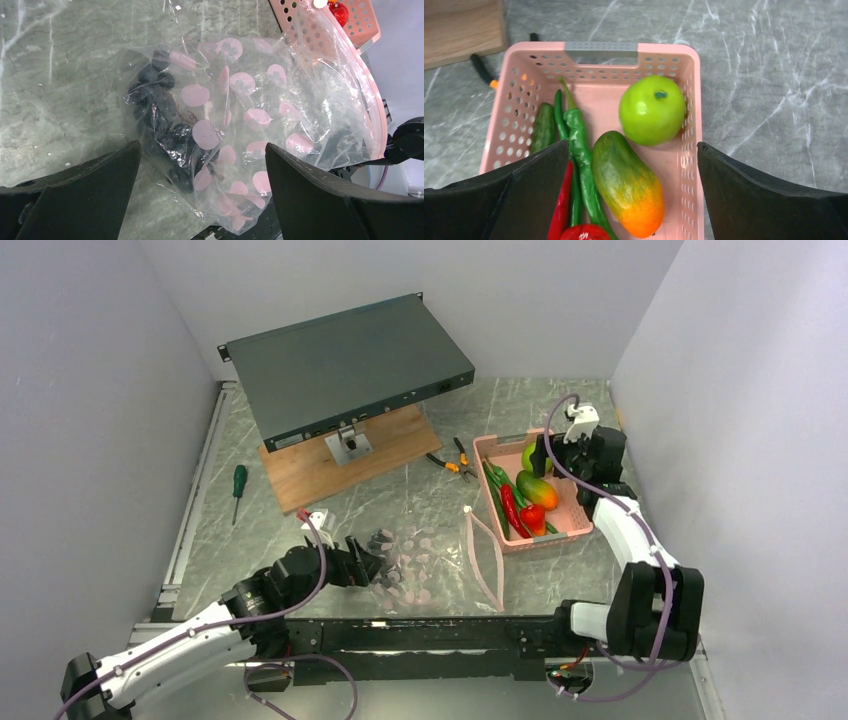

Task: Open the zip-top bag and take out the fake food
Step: Place the fake fruit in the bin, then adjust the zipper food storage bag at the center of the board.

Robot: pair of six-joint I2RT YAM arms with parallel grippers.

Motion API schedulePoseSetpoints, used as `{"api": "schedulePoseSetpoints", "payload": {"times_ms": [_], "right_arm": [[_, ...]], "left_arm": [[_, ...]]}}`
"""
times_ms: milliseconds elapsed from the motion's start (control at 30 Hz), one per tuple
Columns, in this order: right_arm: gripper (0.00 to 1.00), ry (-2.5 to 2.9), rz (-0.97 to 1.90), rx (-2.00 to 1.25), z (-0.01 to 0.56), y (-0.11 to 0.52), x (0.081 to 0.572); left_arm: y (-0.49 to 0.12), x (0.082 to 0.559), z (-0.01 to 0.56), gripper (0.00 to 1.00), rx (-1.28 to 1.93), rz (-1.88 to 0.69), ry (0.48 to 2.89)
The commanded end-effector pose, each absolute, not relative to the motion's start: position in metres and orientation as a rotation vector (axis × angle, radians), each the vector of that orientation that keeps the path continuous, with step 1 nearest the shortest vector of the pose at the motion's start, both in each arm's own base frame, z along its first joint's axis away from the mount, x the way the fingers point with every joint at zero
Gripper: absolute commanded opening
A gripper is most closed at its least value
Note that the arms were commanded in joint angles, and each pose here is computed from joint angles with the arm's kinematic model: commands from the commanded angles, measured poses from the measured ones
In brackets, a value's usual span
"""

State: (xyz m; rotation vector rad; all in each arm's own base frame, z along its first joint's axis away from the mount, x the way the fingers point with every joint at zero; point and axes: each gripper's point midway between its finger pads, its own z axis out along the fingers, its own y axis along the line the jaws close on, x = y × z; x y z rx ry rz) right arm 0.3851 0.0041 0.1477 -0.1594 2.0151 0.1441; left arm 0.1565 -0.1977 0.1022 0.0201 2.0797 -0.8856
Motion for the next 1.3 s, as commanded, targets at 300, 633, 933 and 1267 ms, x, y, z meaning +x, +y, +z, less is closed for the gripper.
{"api": "schedulePoseSetpoints", "payload": {"times_ms": [300,633,933,1267], "right_arm": [[1.00,1.829,0.398,-0.514,0.190,0.038,0.341],[1.00,1.785,0.443,-0.612,0.192,0.048,0.329],[1.00,1.767,0.531,-0.709,0.190,0.062,0.314],[1.00,1.735,0.579,-0.777,0.191,0.071,0.304]], "left_arm": [[-0.202,0.155,0.110,1.00,-0.017,-0.959,2.045],[-0.203,0.153,0.117,1.00,-0.010,-0.945,2.080],[-0.201,0.153,0.117,1.00,-0.009,-0.933,2.091],[-0.200,0.153,0.116,1.00,-0.006,-0.925,2.094]]}}
